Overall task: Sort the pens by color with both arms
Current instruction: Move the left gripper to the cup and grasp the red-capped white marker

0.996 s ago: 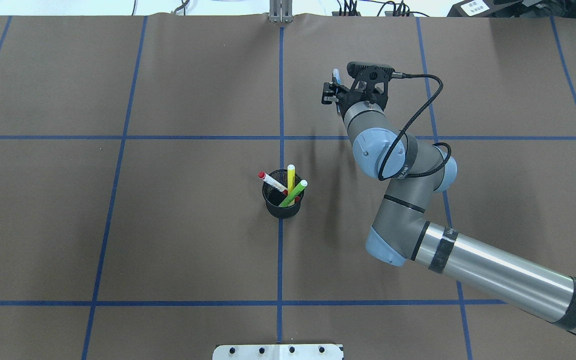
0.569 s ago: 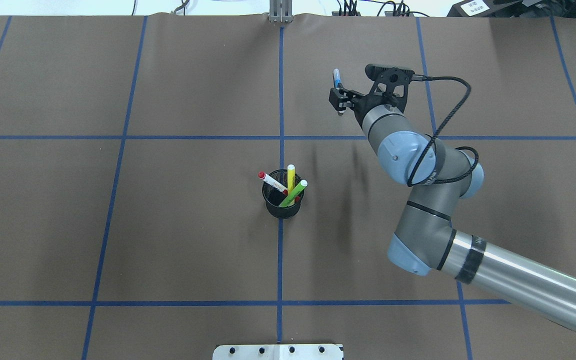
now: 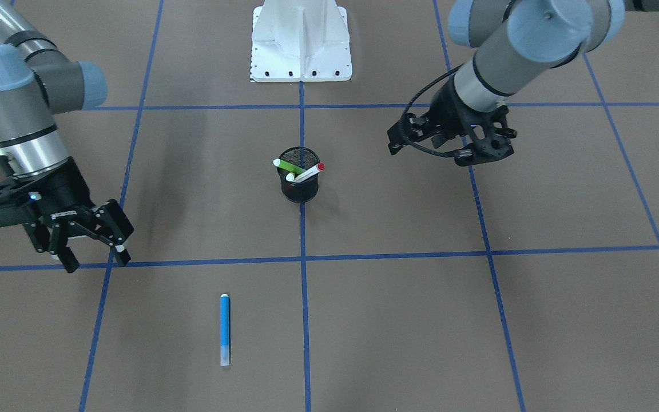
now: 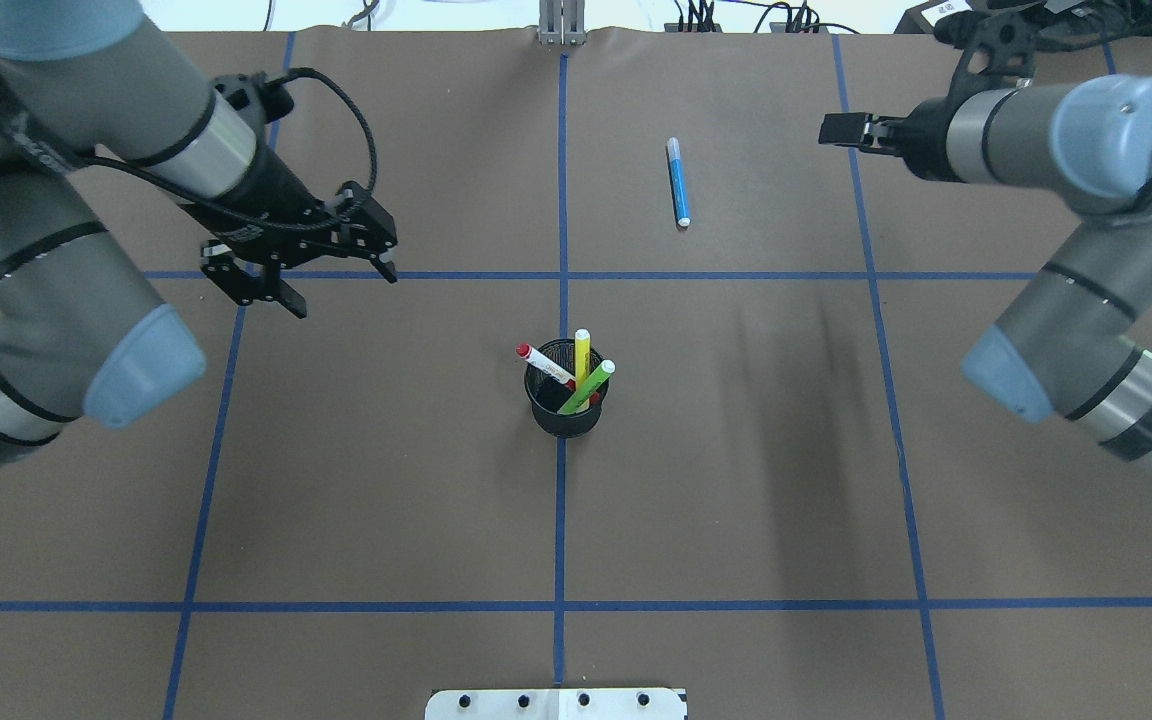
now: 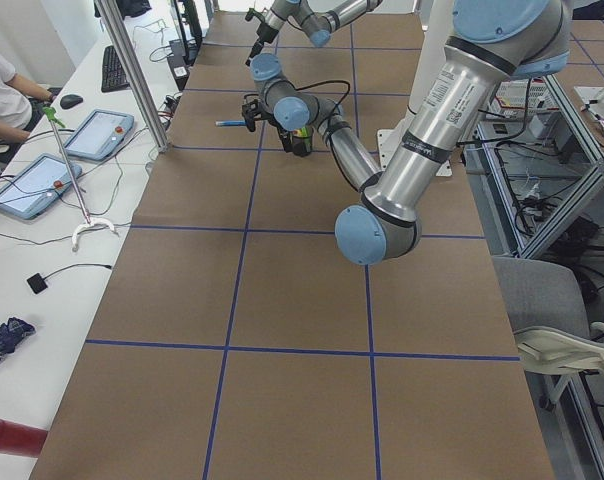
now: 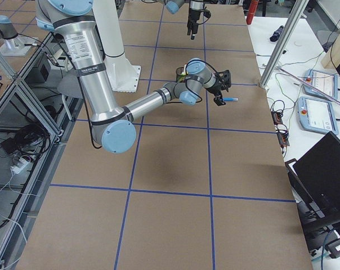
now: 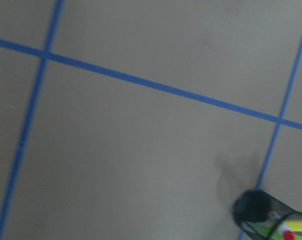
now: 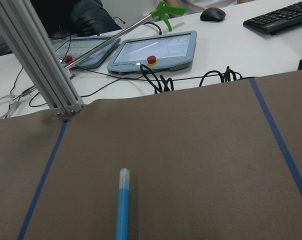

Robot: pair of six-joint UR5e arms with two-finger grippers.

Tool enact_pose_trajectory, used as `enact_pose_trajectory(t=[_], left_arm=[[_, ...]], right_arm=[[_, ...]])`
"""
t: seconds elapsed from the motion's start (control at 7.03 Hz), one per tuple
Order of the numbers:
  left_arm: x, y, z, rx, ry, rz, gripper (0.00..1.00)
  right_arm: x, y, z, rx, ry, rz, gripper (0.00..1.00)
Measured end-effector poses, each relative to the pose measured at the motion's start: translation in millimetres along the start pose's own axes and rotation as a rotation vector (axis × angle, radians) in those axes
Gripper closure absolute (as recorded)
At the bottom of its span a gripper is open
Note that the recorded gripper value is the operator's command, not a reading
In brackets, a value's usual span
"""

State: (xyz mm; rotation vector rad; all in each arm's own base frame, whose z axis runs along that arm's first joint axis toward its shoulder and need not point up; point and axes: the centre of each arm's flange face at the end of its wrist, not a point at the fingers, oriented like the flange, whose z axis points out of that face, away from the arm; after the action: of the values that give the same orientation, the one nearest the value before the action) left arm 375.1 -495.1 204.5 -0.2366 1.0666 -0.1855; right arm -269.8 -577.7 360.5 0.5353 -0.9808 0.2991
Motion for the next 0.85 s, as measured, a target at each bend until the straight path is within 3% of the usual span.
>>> enact_pose_trajectory(t=[0.28,0.57,0.85], left_arm=[[31.1,-2.1,45.6,-0.039,0.02,-0.015,0.0],[54.9,-10.4,78.9,-0.062,0.025,-0.062,0.05],[61.9,-10.1,89.9,-0.069,0.043,-0.052,0.13]], right_arm=[[72.2,-47.1,-38.8,-0.173,-0.001,0.023,0.01],[160.5,-68.1,-68.2,-0.324,-0.065,0.026,0.01],[200.4,-67.9,-75.1,-0.375,-0.098,0.019,0.01]])
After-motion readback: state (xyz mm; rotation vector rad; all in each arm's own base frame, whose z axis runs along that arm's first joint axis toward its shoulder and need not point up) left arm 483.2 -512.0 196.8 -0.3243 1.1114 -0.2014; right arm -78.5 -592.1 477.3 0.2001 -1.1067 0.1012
